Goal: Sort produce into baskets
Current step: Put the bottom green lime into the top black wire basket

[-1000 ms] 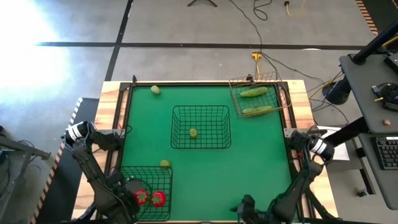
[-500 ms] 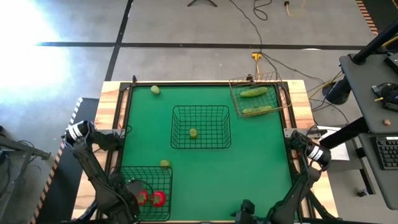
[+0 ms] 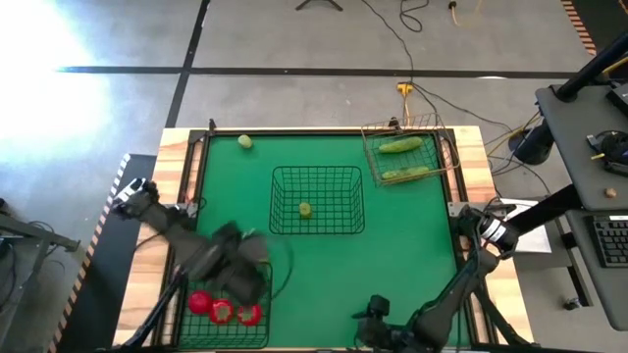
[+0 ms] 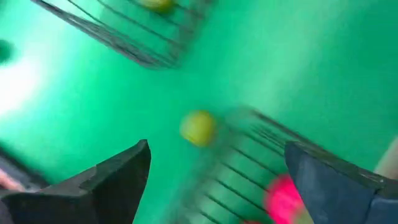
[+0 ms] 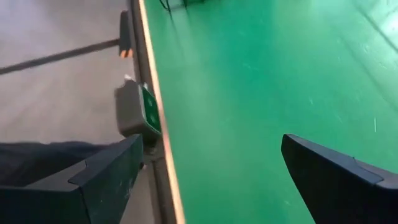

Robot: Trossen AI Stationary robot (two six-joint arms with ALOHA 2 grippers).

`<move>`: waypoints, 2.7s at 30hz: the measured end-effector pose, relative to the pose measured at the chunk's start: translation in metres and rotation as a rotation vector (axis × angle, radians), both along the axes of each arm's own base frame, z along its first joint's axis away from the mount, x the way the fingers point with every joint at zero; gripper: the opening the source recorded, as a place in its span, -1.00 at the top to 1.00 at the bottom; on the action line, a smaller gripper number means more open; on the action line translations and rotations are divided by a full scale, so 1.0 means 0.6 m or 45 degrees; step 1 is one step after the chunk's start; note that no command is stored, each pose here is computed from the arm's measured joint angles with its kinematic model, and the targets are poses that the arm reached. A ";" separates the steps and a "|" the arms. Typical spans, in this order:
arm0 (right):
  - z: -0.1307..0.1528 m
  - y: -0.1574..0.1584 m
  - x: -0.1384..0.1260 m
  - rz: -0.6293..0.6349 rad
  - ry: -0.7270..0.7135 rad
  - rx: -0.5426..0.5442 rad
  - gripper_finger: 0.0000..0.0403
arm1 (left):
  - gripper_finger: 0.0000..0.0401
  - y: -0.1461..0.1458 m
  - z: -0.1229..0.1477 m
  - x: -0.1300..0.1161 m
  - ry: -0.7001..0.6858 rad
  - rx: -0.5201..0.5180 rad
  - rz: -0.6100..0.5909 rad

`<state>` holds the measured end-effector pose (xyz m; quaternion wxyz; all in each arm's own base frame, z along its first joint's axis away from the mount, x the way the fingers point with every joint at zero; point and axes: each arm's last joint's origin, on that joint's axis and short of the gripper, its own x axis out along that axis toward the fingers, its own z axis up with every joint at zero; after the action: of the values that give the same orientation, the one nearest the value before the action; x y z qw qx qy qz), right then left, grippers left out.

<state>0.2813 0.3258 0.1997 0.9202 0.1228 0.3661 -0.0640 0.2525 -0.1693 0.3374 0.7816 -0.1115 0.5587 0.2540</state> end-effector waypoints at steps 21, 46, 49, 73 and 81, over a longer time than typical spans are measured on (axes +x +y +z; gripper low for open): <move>-0.023 -0.004 -0.059 0.166 0.291 -0.289 -0.87 | -0.74 0.132 -0.160 0.057 0.222 -0.159 0.458; -0.027 0.035 -0.138 0.259 0.327 -0.320 -0.87 | -0.55 0.099 -0.224 0.051 0.085 -0.300 0.703; -0.028 0.034 -0.143 0.258 0.339 -0.335 -0.87 | -0.55 0.097 -0.226 0.054 0.085 -0.324 0.703; -0.054 0.028 -0.169 0.213 0.407 -0.320 -0.87 | -0.55 0.105 -0.265 0.053 0.154 -0.376 0.607; -0.061 0.026 -0.172 0.205 0.435 -0.310 -0.87 | -0.55 0.108 -0.251 0.048 0.115 -0.370 0.556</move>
<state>0.1779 0.3414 0.1633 0.8551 -0.0314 0.5148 -0.0540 0.2812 -0.1043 0.1866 0.6583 -0.3289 0.5864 0.3384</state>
